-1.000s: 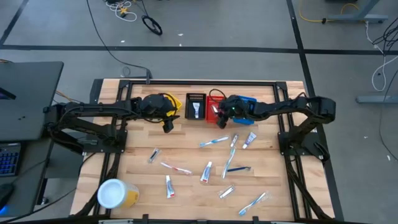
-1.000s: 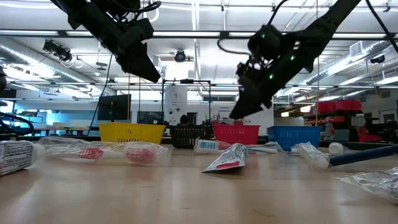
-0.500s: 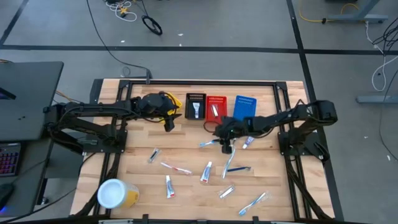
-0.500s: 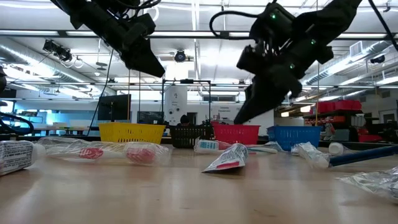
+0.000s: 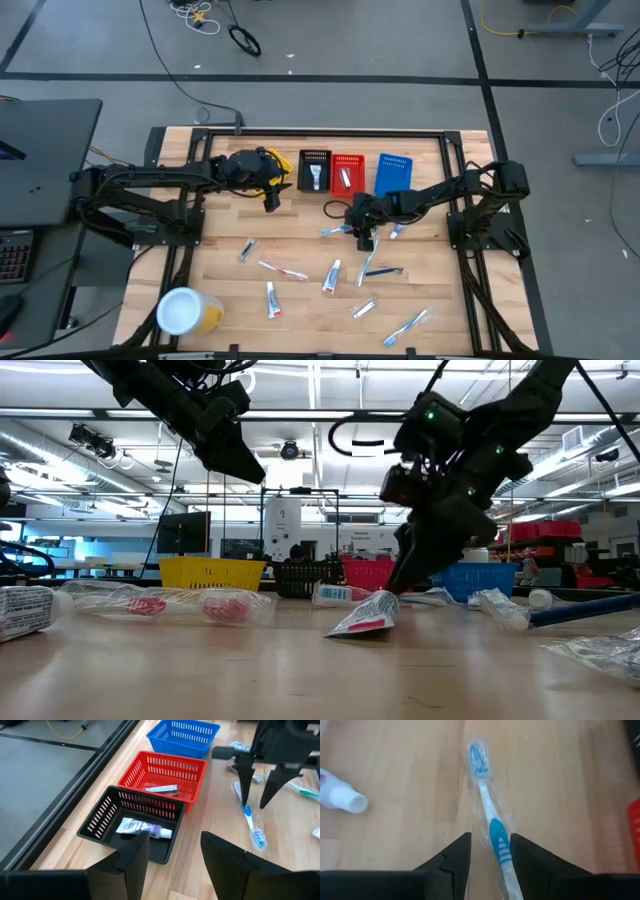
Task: Pick & Place Travel size toiletries
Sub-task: Put the blue toothbrush into the blue basket
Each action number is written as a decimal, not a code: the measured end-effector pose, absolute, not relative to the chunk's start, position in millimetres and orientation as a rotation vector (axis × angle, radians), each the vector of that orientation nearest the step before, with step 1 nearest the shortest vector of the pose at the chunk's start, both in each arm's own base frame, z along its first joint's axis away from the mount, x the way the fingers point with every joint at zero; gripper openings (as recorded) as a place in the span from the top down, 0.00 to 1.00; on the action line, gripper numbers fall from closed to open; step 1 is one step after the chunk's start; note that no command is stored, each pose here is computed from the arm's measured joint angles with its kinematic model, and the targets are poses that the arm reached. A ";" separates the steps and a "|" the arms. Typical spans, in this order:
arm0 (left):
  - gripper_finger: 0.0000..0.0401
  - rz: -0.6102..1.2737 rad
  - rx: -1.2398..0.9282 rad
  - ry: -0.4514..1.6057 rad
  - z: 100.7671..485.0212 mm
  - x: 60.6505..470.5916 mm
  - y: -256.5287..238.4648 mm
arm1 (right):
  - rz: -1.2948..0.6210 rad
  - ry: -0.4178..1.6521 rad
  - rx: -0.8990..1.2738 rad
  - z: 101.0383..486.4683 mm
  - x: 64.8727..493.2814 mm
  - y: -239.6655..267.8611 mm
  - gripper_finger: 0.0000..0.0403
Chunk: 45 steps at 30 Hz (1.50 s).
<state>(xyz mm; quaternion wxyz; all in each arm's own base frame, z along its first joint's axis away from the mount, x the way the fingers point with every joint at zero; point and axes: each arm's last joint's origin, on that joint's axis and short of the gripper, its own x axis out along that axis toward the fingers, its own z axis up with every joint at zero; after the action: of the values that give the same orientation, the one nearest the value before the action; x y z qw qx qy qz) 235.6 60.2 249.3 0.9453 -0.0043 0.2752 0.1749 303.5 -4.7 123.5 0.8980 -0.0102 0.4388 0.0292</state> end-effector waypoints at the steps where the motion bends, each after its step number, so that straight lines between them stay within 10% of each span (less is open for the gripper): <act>1: 0.53 0.357 -0.010 0.560 249.3 235.6 60.2 | 0.060 0.922 -0.021 119.6 303.8 -4.7 0.63; 32: 0.53 0.356 0.000 0.558 249.6 235.8 60.3 | -0.025 0.821 0.079 142.0 303.4 -4.4 0.87; 45: 0.53 0.358 0.001 0.523 252.6 237.5 60.8 | -0.653 0.674 0.086 216.1 251.2 -21.7 0.87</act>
<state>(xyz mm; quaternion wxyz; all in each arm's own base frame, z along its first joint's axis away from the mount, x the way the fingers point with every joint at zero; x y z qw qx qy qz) 237.5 60.8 252.6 0.9502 0.0007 0.2572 0.1759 251.2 -21.7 216.1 0.8910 0.0416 0.3247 -0.3145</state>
